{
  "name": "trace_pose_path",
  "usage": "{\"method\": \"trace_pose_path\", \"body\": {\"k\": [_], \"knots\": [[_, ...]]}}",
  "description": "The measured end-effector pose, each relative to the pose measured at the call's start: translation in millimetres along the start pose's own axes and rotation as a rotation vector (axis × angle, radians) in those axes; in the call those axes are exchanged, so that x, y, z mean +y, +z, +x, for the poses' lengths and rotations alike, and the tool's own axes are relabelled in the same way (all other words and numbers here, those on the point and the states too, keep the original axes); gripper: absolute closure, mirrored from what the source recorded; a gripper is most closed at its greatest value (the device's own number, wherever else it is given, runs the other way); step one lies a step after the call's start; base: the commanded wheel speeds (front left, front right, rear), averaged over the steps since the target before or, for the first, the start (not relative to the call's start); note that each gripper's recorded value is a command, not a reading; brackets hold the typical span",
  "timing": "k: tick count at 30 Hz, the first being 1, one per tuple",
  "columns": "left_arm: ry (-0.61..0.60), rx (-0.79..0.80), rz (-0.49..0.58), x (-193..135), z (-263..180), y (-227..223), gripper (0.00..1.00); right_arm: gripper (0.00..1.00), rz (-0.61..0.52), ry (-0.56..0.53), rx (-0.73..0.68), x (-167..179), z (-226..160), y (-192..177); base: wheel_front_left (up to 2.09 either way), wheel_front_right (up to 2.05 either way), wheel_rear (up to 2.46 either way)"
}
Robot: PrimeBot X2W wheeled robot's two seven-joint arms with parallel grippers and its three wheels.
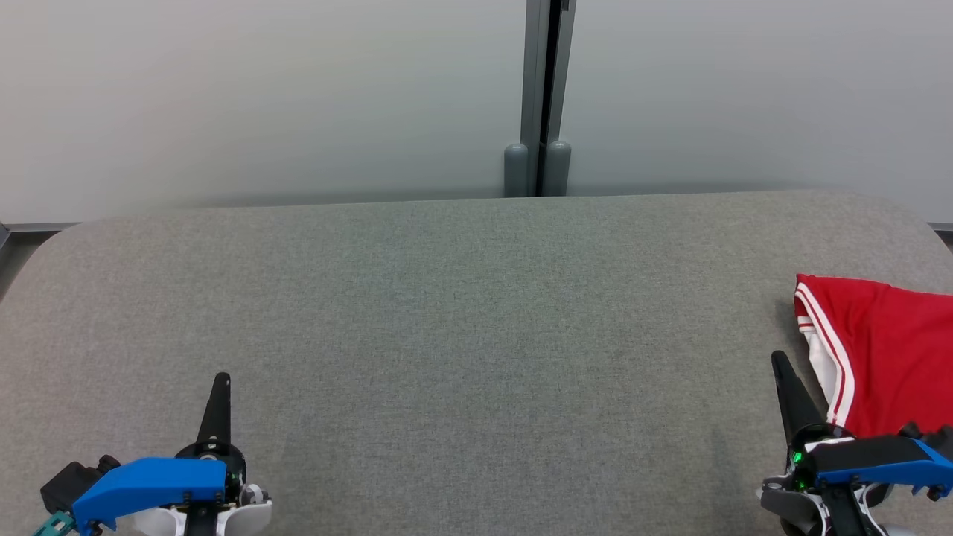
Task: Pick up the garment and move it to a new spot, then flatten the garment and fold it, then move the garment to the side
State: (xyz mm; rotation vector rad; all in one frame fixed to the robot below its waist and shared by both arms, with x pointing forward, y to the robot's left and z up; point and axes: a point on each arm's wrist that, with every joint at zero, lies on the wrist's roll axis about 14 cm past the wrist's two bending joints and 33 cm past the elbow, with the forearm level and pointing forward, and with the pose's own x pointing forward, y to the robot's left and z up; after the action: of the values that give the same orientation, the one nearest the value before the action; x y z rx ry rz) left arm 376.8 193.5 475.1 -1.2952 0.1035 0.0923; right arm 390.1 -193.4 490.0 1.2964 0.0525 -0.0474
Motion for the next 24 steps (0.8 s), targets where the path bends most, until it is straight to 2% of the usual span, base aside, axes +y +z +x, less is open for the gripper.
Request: {"method": "trace_pose_path", "body": {"k": [24], "knots": [[-0.07, -0.002, -0.182, -16, 5, 8, 1.0, 1.0, 0.183, 0.041, -0.003, 10, 0, 7, 0.0, 0.0, 0.0]]}}
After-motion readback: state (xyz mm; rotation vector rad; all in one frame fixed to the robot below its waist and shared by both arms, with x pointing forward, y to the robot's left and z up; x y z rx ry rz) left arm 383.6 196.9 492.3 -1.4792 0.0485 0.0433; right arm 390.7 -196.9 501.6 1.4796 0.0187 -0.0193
